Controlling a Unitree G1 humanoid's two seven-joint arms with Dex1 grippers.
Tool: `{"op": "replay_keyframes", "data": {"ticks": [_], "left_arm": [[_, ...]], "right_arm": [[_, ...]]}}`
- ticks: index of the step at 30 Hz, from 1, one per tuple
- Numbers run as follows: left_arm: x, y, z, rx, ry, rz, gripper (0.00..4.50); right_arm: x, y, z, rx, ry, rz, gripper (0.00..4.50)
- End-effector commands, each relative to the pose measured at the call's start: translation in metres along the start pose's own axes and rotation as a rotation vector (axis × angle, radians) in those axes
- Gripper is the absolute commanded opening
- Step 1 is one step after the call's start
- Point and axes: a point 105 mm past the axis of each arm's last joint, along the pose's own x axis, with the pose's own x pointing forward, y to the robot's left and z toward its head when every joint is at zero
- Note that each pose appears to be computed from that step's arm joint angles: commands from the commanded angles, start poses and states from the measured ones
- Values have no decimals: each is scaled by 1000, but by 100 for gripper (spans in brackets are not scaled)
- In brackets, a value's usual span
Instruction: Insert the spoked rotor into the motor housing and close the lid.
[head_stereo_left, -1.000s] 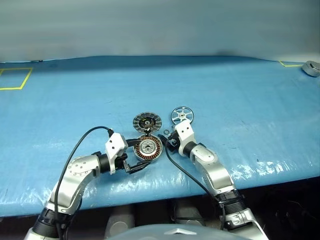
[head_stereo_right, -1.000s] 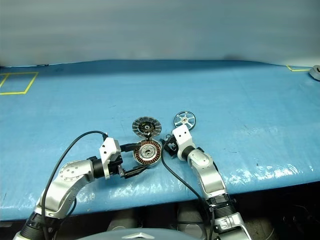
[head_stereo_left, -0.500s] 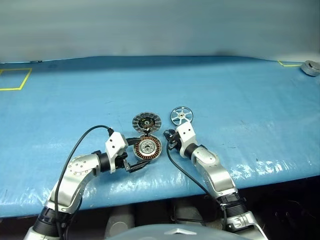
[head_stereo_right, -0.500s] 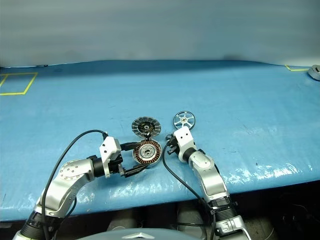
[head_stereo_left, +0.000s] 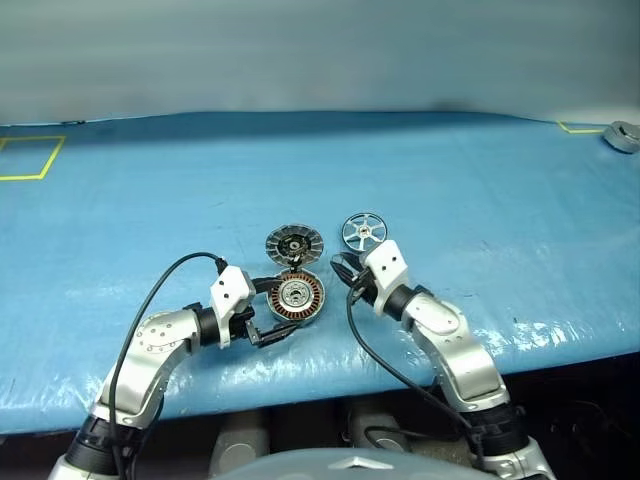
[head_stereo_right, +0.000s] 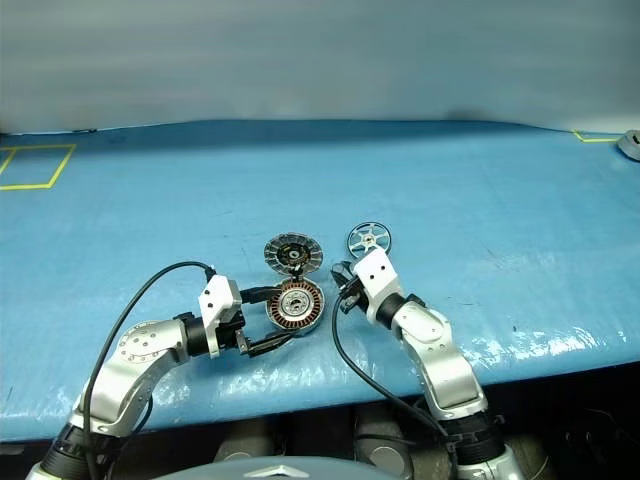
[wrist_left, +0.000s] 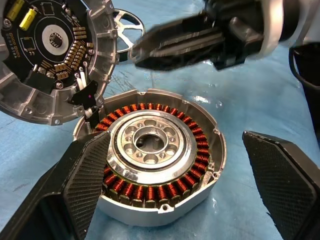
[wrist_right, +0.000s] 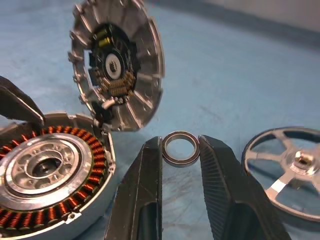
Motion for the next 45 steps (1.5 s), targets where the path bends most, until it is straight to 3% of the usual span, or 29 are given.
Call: {"op": "replay_keyframes", "data": {"ticks": [1, 5, 8, 19, 29, 45], "left_arm": [[-1, 1, 4, 19, -27, 11, 450], [-4, 0, 2, 15, -29, 12, 450], [-5, 1, 1, 18, -32, 20, 450], [-7, 3, 0, 9, -44, 65, 450], [-11, 7, -1, 4, -41, 94, 450], [-9, 7, -1, 22, -30, 80, 450]], "right_arm": [[1, 10, 30, -41, -73, 72, 74], [7, 50, 36, -40, -58, 309, 74], [12, 59, 27, -39, -18, 363, 74], [27, 47, 0, -15, 75, 318, 74], [25, 65, -6, -19, 101, 404, 74], [28, 60, -16, -20, 123, 373, 74]]}}
